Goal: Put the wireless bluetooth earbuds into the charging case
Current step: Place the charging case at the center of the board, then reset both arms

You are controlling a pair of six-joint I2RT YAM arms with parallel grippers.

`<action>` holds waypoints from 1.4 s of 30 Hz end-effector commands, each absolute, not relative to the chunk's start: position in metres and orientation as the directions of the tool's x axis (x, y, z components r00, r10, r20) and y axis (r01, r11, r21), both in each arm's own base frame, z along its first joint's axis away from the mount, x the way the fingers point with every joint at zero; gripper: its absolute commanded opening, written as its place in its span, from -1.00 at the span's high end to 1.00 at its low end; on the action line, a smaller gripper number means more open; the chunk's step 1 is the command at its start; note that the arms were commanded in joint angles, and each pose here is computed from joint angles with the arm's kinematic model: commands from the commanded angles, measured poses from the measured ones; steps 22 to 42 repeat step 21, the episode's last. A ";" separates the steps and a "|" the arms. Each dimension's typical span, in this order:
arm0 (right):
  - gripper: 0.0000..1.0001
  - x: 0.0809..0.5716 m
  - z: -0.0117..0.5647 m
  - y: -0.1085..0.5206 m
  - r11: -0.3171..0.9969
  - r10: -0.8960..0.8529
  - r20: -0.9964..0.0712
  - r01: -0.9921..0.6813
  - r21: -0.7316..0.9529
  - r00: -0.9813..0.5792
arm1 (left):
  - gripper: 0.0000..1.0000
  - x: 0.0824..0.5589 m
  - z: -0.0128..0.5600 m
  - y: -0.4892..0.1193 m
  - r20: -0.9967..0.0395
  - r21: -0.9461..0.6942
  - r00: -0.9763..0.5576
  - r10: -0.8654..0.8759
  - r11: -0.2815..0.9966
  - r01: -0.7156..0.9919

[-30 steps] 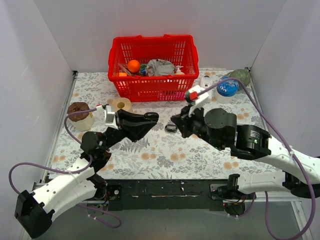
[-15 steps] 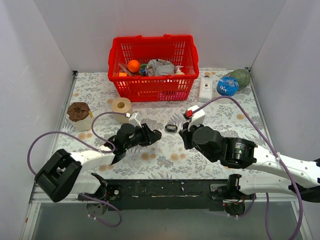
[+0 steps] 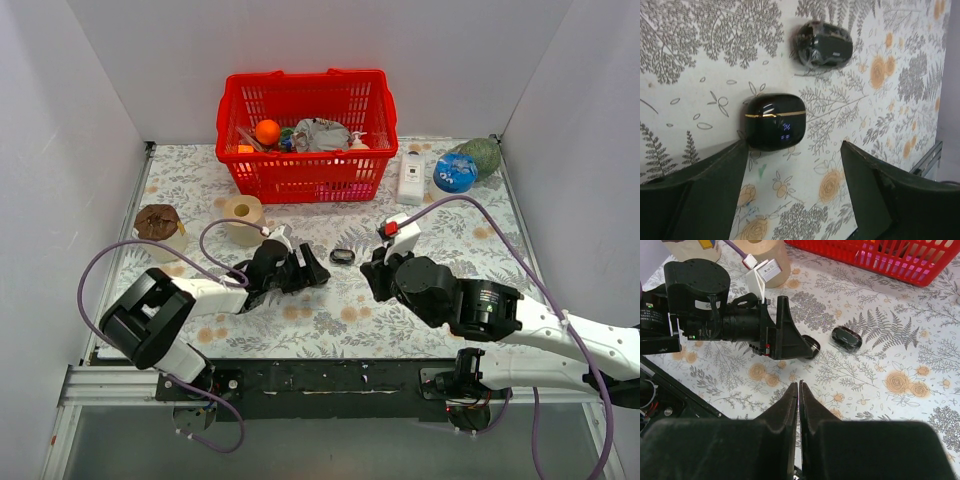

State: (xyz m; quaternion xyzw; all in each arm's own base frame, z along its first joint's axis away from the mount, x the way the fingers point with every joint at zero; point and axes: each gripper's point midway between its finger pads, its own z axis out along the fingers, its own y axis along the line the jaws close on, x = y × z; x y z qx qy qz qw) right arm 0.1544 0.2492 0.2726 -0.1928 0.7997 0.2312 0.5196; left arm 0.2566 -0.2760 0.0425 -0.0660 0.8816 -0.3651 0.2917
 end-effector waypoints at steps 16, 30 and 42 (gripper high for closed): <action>0.44 0.151 0.239 0.248 0.811 -0.006 -0.910 -0.534 0.237 -0.413 | -0.96 0.233 0.138 -0.151 -0.582 -0.616 -0.527 -0.619 0.759 -0.211; 0.25 0.154 0.232 0.244 0.825 -0.018 -0.918 -0.524 0.209 -0.396 | -0.96 0.226 0.161 -0.140 -0.601 -0.661 -0.470 -0.646 0.733 -0.163; 0.25 0.154 0.232 0.244 0.825 -0.018 -0.918 -0.524 0.209 -0.396 | -0.96 0.226 0.161 -0.140 -0.601 -0.661 -0.470 -0.646 0.733 -0.163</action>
